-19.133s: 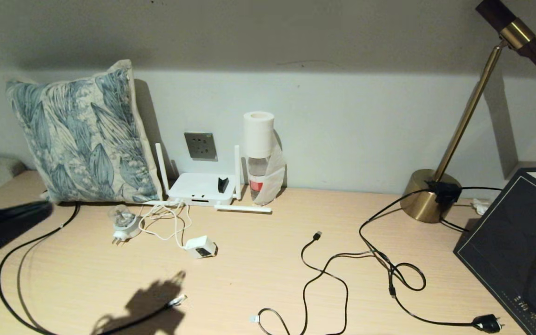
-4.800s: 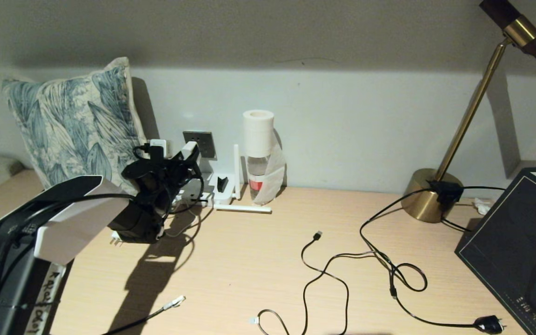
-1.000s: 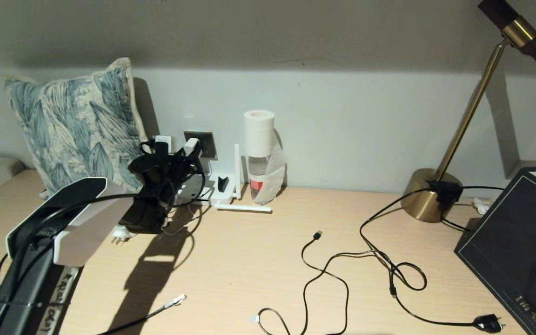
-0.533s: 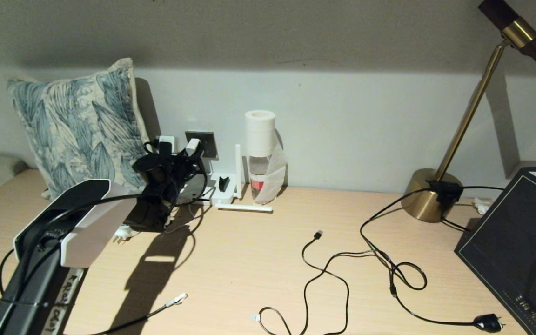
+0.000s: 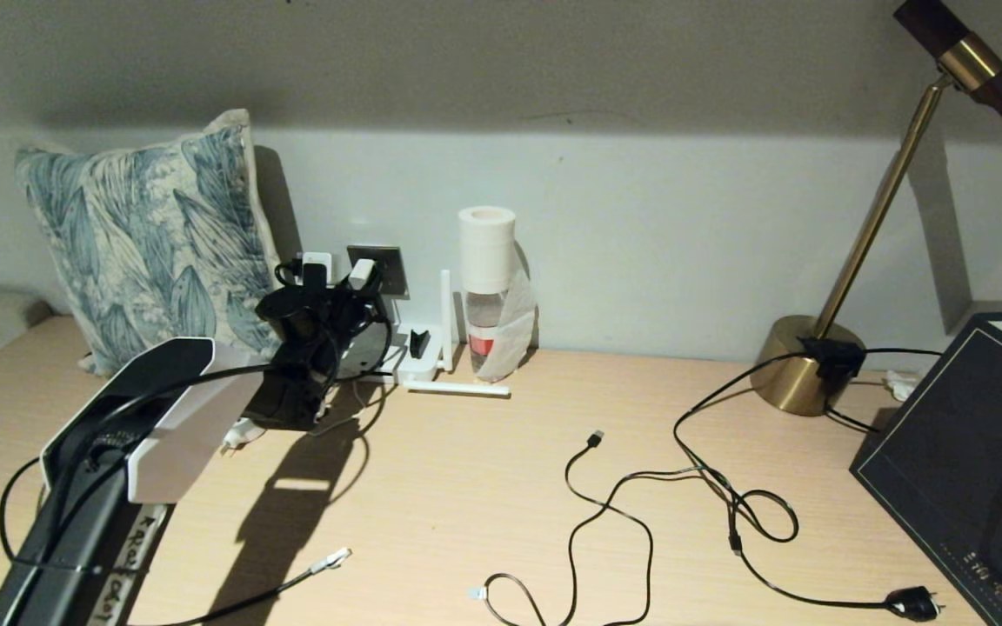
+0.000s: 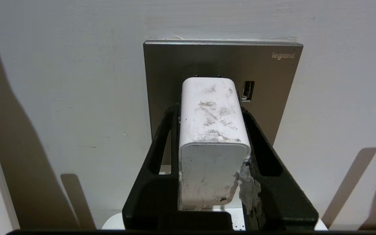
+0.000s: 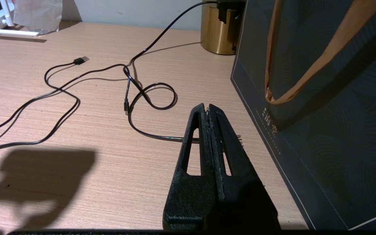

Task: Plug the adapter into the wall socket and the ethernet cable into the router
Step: Pick up cable

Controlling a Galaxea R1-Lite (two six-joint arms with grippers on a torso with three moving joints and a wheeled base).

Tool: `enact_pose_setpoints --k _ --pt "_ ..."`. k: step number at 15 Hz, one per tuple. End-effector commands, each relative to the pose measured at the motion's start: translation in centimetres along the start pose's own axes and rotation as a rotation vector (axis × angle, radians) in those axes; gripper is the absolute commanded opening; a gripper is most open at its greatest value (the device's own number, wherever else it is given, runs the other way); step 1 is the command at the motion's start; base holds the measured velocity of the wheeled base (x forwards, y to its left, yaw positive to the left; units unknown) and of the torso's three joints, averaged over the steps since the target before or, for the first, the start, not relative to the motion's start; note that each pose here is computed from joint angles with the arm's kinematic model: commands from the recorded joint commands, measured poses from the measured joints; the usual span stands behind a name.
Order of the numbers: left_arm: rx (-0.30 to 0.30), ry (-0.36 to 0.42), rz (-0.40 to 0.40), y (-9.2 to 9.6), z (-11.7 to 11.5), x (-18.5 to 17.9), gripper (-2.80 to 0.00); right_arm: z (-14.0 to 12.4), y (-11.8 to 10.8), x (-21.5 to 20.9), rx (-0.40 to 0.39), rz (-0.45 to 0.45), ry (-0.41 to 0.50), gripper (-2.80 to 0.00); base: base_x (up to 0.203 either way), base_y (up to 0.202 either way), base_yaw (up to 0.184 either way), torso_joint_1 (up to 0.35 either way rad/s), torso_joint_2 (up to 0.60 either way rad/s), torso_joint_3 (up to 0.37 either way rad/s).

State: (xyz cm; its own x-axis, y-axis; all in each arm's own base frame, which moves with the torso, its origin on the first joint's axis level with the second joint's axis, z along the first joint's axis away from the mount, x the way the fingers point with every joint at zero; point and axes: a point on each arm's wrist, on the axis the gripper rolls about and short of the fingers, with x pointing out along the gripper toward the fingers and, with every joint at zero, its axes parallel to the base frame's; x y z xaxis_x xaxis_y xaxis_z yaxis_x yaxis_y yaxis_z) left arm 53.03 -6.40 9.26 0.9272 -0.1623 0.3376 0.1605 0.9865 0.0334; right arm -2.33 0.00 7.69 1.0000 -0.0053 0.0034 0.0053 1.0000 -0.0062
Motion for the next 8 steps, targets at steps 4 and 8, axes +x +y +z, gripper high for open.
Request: enact_pose_setpoints --k 4,8 --pt "-0.005 -0.025 -0.006 -0.88 0.83 0.23 -2.8 0.0 0.0 0.0 0.0 0.001 0.0 -2.8 0.0 0.0 0.0 0.0 0.0 0.0" --pt "-0.007 -0.028 -0.006 -1.17 1.08 0.28 -2.8 0.0 0.0 0.0 0.0 0.001 0.0 -2.8 0.0 0.0 0.0 0.0 0.0 0.0"
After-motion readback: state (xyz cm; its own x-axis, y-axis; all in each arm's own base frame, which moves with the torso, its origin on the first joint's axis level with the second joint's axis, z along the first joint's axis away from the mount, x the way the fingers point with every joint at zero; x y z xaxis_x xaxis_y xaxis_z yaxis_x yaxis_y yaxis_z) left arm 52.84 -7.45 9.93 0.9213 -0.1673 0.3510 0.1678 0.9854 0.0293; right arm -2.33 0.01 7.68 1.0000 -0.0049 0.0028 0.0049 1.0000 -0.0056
